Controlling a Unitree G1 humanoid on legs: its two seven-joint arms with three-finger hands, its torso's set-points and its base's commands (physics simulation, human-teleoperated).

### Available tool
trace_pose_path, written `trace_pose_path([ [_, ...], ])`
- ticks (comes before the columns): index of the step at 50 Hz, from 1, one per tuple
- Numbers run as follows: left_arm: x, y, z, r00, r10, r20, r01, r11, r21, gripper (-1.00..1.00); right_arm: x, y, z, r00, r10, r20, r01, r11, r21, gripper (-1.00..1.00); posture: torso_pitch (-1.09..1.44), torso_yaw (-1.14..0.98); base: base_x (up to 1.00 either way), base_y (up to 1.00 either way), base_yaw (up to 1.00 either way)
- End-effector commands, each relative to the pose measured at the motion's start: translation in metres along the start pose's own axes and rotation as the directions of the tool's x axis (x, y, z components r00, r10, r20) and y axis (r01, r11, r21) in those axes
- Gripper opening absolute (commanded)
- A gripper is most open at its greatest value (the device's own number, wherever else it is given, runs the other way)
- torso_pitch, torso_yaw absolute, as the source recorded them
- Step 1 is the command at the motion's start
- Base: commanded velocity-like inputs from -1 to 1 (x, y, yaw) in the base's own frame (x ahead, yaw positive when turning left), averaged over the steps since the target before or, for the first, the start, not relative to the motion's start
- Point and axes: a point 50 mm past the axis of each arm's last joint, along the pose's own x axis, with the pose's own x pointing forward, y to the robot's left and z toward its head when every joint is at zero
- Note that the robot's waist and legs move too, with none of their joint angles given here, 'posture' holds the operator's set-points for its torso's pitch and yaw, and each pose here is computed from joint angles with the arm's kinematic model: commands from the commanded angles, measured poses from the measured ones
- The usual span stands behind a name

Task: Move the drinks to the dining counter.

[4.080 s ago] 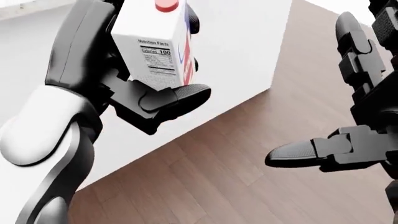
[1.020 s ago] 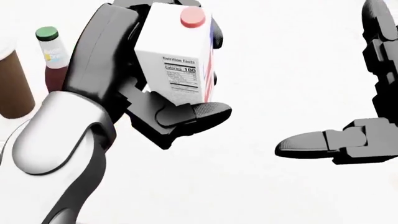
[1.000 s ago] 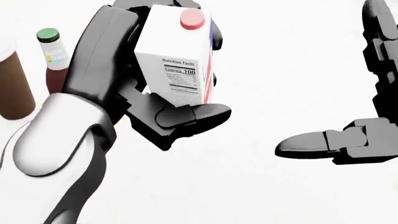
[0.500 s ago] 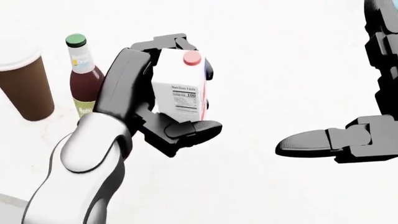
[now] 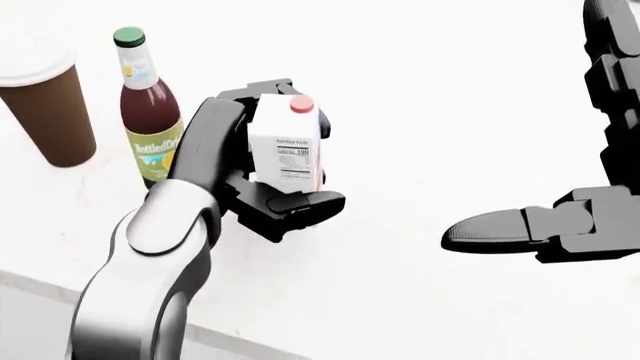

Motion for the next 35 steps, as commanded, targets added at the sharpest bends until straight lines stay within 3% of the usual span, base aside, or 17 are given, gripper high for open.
trace_pose_path([
  [1,-0.002,-0.002,0.022,0.994,-0.007,0.111,0.007,1.0,-0.002,-1.0,0.0,-0.001,0.01,0.998,-0.009,0.064,0.01,1.0,-0.008,1.0,0.0,0.0,0.0,0.0,0.0],
  [16,-0.003,-0.005,0.013,0.995,-0.022,0.092,0.023,1.0,-0.009,-1.0,-0.001,-0.002,0.009,0.998,-0.01,0.063,0.01,1.0,-0.008,1.0,0.0,0.0,0.0,0.0,0.0],
  [28,-0.006,-0.009,0.01,0.995,-0.042,0.088,0.043,0.999,-0.009,-0.55,-0.001,-0.001,0.008,0.998,-0.009,0.062,0.01,1.0,-0.007,1.0,0.0,0.0,0.0,0.0,0.0],
  [35,-0.007,-0.011,0.007,0.995,-0.054,0.084,0.054,0.999,-0.005,-0.44,-0.002,-0.001,0.008,0.998,-0.007,0.059,0.008,1.0,-0.007,1.0,0.0,0.0,0.0,0.0,0.0],
])
